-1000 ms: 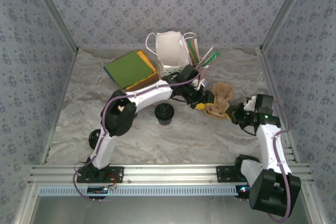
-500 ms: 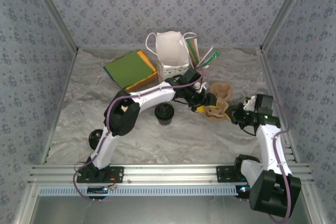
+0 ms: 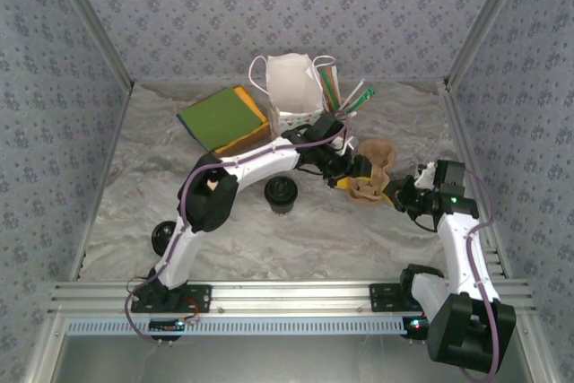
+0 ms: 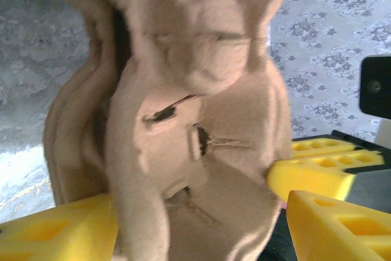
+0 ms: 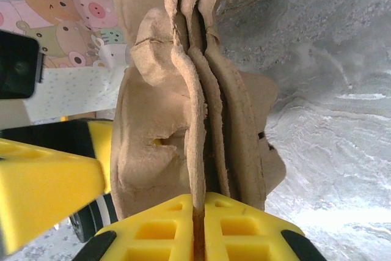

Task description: Pack the takeout coffee

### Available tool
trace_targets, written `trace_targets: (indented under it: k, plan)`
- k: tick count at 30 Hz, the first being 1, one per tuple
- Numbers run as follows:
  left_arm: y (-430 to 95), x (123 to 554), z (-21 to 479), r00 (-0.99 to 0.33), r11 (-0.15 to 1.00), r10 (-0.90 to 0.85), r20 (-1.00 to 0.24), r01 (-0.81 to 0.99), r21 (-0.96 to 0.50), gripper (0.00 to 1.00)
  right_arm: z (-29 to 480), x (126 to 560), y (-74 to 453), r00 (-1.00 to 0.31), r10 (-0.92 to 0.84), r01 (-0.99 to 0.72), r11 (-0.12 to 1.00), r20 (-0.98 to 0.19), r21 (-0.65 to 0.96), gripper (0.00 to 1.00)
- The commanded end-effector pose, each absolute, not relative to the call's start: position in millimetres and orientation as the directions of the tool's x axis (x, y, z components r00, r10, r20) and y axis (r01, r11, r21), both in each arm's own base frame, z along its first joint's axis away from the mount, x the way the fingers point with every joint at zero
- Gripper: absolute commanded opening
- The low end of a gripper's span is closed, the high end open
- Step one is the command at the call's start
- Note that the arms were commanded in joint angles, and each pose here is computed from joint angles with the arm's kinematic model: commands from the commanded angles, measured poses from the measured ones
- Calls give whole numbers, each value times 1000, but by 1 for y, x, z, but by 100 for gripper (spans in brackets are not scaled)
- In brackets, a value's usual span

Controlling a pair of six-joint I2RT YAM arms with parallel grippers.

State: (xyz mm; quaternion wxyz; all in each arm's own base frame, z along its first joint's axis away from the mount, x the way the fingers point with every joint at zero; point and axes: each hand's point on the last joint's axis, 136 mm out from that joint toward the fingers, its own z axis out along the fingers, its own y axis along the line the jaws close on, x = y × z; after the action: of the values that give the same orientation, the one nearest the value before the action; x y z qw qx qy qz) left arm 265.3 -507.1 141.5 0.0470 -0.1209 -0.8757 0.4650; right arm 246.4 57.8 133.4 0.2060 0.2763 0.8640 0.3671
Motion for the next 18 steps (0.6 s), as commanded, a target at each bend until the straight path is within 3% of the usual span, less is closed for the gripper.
trace_targets:
  k: [1,11,18]
  plan:
    - [-512,272,162,-962,499,262,-75,201,-843,71,135,242,61,-781,590,277,621,-205,733,10]
    - [-512,285,144,-964,529,257,-72,203,-824,63,140,239,70,-801,545,225,657,-247,720,11]
    - [-508,285,141,-962,546,258,-86,219,-808,36,139,239,68,-797,552,235,658,-246,715,12]
